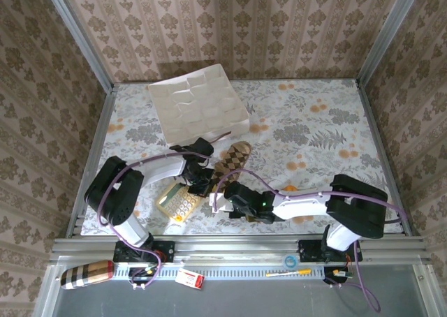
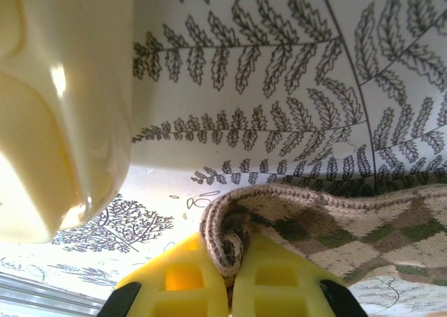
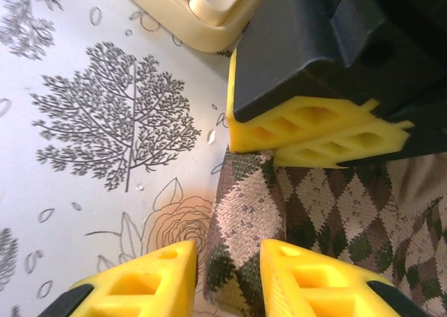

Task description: Roll the socks

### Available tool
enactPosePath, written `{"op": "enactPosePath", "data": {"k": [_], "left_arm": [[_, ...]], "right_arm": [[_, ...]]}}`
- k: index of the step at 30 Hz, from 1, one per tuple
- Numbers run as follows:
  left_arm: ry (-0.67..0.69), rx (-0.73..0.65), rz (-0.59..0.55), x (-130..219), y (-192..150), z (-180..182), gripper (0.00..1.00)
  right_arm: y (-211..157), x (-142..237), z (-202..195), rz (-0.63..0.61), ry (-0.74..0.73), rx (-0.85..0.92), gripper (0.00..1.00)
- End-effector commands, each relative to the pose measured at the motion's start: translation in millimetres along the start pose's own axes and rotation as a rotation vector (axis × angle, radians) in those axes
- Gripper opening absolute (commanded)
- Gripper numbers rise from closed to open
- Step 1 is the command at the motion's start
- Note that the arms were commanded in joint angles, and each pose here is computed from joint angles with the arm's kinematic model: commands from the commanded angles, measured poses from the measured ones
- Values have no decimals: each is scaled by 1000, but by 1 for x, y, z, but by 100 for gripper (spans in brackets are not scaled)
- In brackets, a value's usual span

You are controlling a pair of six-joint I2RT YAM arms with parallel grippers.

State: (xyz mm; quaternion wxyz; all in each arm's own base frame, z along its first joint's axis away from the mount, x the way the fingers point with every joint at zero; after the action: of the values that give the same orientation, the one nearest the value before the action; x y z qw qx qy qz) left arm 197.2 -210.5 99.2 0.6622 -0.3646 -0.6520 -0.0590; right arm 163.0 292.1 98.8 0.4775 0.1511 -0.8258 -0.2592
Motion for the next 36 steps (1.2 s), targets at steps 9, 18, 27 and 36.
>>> {"op": "enactPosePath", "data": {"k": [9, 18, 27, 36], "left_arm": [[42, 16, -39, 0, 9, 8, 0], [-187, -65, -82, 33, 19, -6, 44], [-272, -157, -96, 48, 14, -11, 50], [-281, -167, -51, 26, 2, -11, 43]], "right_arm": [[-1, -34, -11, 113, -120, -15, 15], [-32, -27, -15, 211, 146, -362, 0], [-52, -27, -30, 274, 356, -640, 0], [-59, -38, -53, 355, 431, -816, 0]]}}
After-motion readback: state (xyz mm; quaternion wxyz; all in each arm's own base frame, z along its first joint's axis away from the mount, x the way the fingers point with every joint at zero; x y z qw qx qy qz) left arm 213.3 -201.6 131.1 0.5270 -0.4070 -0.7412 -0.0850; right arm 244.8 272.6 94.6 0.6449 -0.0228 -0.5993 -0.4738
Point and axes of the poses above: each hand's point on the last joint's axis, 136 mm out from that joint toward the fingers, its own x axis back along the fingers, its own z axis along the line the jaws close on, y = z × x, the point moved 8 cm from there along x, back along the fingers, and after that the axes turned 9 degrees about -x, right-handed, at the moved point
